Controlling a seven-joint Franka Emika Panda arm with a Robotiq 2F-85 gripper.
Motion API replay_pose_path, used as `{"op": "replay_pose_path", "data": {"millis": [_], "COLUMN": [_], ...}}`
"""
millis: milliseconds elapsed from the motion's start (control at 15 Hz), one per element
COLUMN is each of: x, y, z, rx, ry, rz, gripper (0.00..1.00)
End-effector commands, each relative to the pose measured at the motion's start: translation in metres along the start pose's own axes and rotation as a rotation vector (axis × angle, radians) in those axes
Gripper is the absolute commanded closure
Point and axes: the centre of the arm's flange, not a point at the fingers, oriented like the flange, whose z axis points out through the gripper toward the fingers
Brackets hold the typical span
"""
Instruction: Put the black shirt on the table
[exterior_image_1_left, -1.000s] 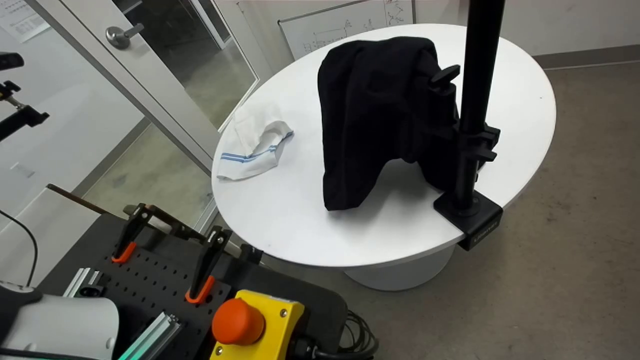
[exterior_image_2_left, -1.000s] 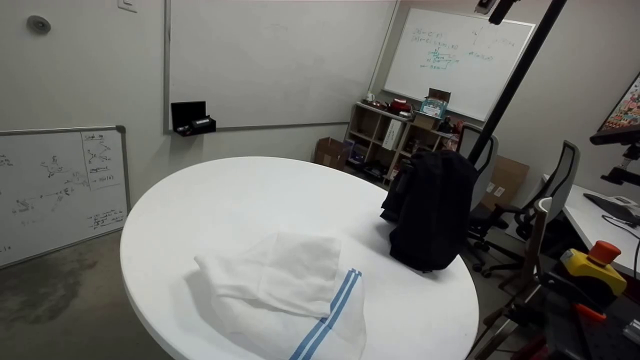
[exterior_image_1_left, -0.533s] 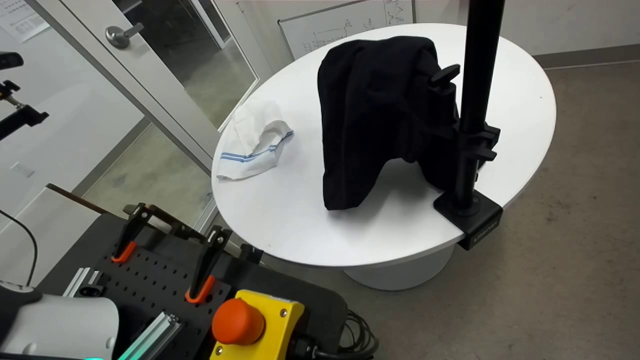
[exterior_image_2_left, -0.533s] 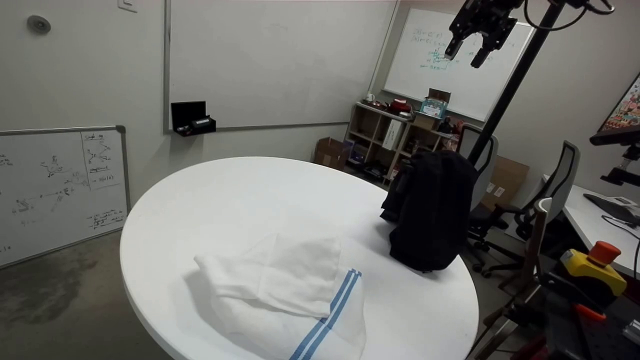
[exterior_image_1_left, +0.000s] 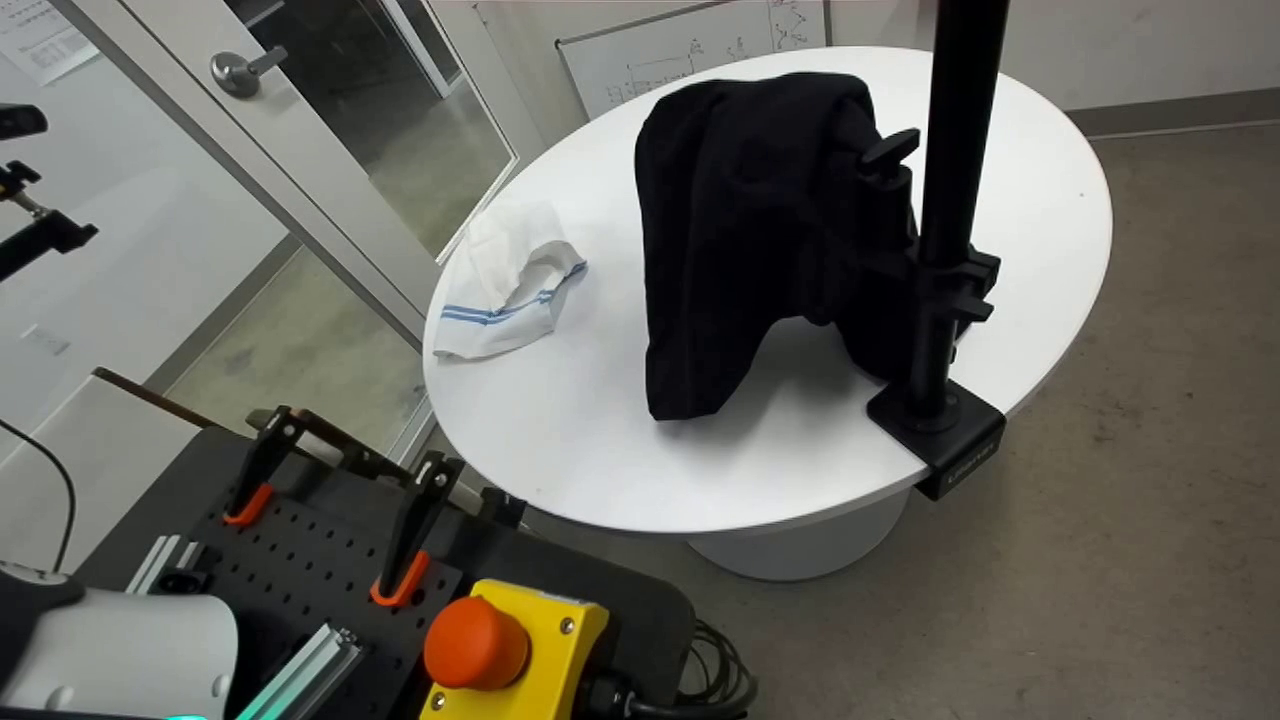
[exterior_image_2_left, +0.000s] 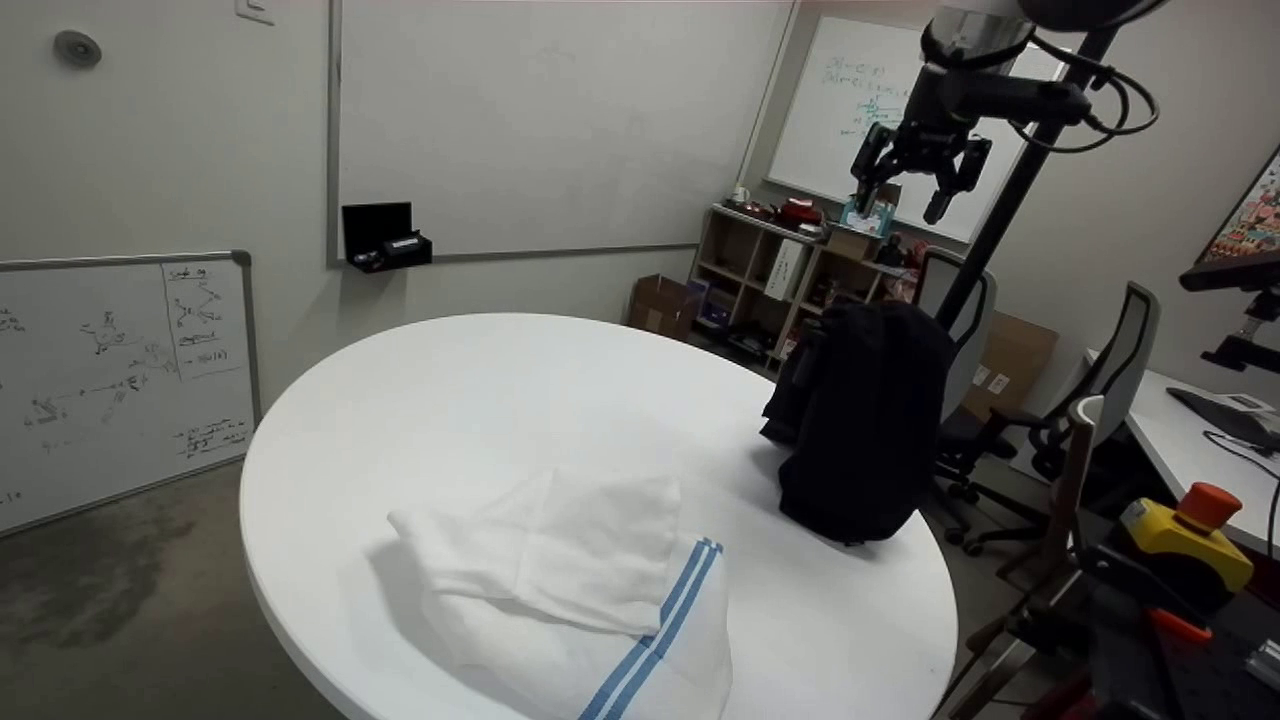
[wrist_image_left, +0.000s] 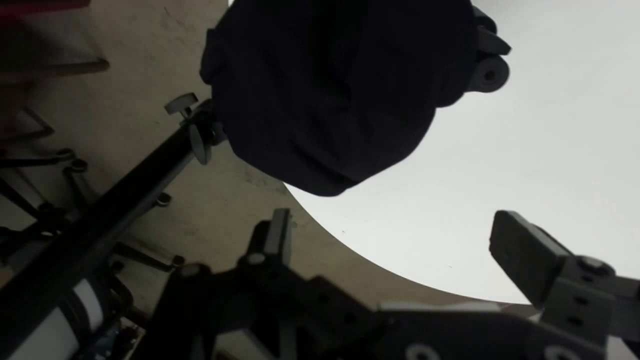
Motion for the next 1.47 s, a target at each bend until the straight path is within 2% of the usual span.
{"op": "replay_pose_path", "data": {"millis": [0, 267, 800, 1400], "x": [0.003, 0.002, 0.006, 0.009], "y": [-0.008, -0.010, -0.016, -0.017], "z": [0.035, 0.063, 0.094, 0.121], "rx": [-0.106, -0.126, -0.101, -0.143], "ry": [-0.053, -0.051, 0.048, 0.036], "rz": [0.083, 0.137, 0.130, 0.145], "gripper": [0.00, 0.00, 0.00, 0.00]}}
